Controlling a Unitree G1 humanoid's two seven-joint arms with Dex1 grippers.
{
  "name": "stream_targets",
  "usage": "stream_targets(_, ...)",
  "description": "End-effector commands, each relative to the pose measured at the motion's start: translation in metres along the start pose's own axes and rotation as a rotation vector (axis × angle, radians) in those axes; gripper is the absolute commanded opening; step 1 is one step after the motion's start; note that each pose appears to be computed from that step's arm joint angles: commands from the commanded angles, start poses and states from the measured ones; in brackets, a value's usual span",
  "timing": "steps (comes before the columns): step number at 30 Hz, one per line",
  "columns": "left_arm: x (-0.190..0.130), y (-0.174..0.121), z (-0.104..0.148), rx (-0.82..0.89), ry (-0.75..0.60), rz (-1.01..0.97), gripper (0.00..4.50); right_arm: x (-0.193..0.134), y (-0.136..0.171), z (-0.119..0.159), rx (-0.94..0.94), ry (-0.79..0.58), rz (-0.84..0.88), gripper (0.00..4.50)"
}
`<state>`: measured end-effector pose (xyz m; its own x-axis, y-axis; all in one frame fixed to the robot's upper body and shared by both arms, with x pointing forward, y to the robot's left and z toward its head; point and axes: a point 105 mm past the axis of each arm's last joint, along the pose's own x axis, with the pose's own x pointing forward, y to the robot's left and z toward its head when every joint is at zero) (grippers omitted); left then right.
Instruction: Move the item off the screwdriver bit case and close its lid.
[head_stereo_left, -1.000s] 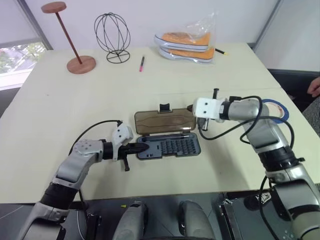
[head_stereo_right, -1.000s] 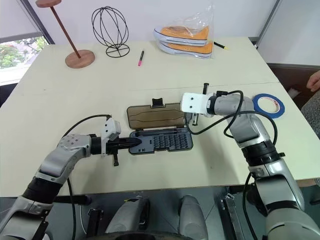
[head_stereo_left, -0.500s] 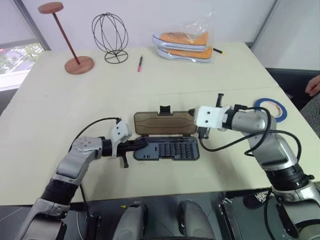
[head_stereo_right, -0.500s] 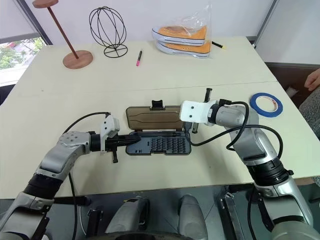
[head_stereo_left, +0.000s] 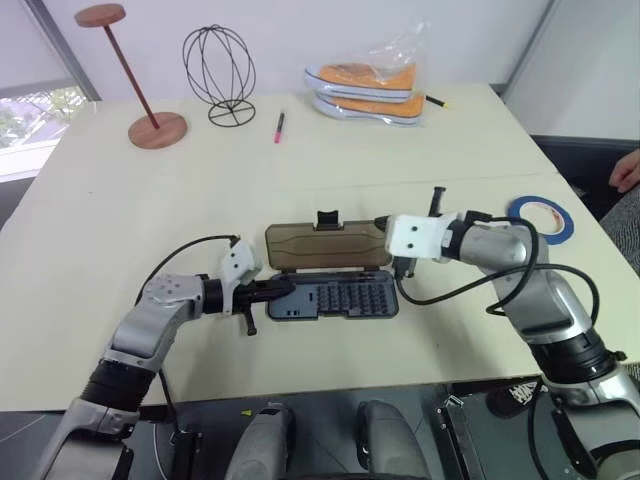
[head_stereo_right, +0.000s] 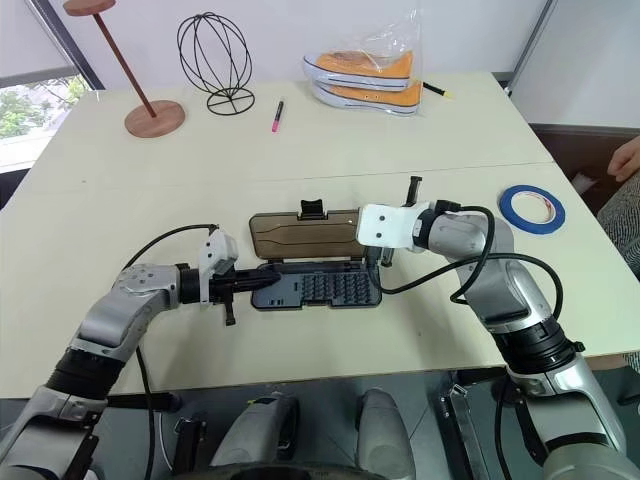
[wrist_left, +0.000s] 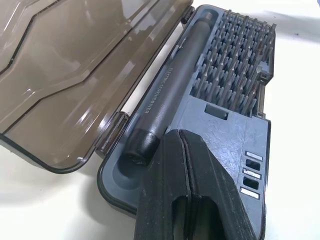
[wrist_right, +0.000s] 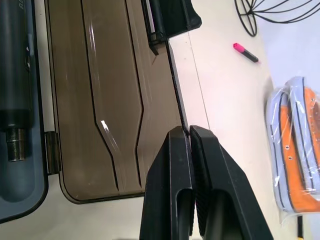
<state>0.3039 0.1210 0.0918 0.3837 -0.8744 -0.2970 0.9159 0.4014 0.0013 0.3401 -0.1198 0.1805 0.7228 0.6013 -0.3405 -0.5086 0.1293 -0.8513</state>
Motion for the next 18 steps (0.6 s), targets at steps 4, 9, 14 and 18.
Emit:
stream_targets(4, -0.015, 0.021, 0.053, -0.02, -0.155, 0.102, 0.0, 0.001, 0.002, 0.015, -0.054, -0.062, 0.003, 0.05)
stream_targets(9, -0.023, 0.019, 0.097, -0.026, -0.287, 0.082, 0.0, 0.001, 0.004, 0.014, -0.06, -0.06, 0.007, 0.05)
stream_targets(14, -0.036, 0.018, 0.137, -0.029, -0.408, 0.059, 0.0, 0.0, 0.003, 0.012, -0.064, -0.058, 0.009, 0.05)
stream_targets(18, -0.052, 0.044, 0.159, -0.081, -0.51, 0.158, 0.0, 0.0, 0.003, 0.012, -0.068, -0.057, 0.011, 0.05)
